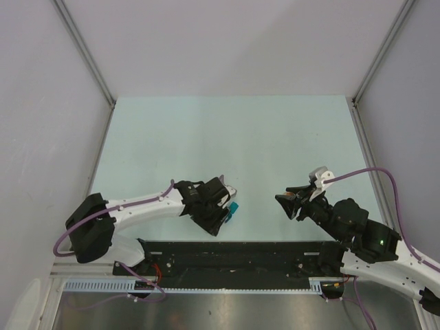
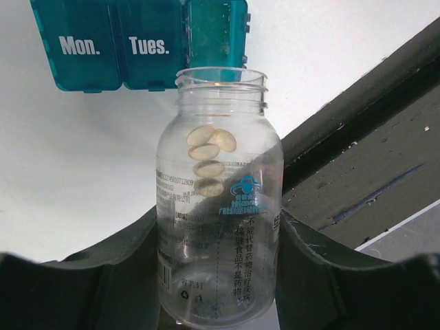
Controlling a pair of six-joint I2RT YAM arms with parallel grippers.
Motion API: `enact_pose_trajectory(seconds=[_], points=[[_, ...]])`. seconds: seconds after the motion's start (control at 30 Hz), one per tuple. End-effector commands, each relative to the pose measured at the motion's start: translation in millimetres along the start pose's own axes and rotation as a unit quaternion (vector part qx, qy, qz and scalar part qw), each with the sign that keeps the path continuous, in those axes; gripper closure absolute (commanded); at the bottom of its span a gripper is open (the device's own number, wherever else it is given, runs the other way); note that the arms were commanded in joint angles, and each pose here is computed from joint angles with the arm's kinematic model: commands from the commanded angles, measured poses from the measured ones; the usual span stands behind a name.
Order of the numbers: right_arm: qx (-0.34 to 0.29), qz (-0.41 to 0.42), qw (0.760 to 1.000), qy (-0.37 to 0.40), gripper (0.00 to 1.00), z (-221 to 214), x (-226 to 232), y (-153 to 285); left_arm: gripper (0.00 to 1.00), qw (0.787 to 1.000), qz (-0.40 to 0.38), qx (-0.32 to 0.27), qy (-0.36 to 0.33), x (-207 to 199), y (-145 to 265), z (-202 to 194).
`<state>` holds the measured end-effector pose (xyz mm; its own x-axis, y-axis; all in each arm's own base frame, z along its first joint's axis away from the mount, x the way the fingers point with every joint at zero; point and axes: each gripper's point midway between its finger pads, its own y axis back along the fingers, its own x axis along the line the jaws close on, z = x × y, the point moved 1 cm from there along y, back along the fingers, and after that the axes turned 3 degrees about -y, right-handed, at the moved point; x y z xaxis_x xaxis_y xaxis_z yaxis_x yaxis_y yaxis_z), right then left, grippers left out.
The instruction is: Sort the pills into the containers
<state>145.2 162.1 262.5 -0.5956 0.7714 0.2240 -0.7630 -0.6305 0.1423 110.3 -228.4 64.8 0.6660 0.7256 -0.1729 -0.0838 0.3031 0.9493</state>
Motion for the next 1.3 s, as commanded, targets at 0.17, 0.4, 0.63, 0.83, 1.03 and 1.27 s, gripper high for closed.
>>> enact_pose_trajectory(seconds=[0.17,0.4,0.63,0.83,1.03,1.27], points=[[-0.008,0.001,1.000,-0.007,1.00,4.0,-0.3,2.1,1.00,1.000,-0.009,0.001,-0.005,-1.2,8.2,11.7],[-0.010,0.000,1.000,-0.007,1.00,4.4,-1.0,3.2,1.00,1.000,-0.009,0.012,-0.011,-1.8,8.6,14.0],[-0.011,-0.002,1.000,-0.008,1.00,4.6,-2.3,3.7,1.00,1.000,-0.008,0.025,-0.012,-1.7,8.3,12.6],[-0.011,-0.002,1.000,-0.007,1.00,4.6,-2.3,3.7,1.00,0.999,-0.005,0.038,-0.015,-0.4,7.6,11.3],[-0.011,-0.001,1.000,-0.007,1.00,5.0,-1.9,4.2,1.00,0.999,0.000,0.049,-0.018,0.8,8.0,11.5],[-0.013,-0.001,1.000,-0.007,1.00,5.6,-2.3,4.7,1.00,0.998,0.004,0.058,-0.018,2.8,9.5,14.6]])
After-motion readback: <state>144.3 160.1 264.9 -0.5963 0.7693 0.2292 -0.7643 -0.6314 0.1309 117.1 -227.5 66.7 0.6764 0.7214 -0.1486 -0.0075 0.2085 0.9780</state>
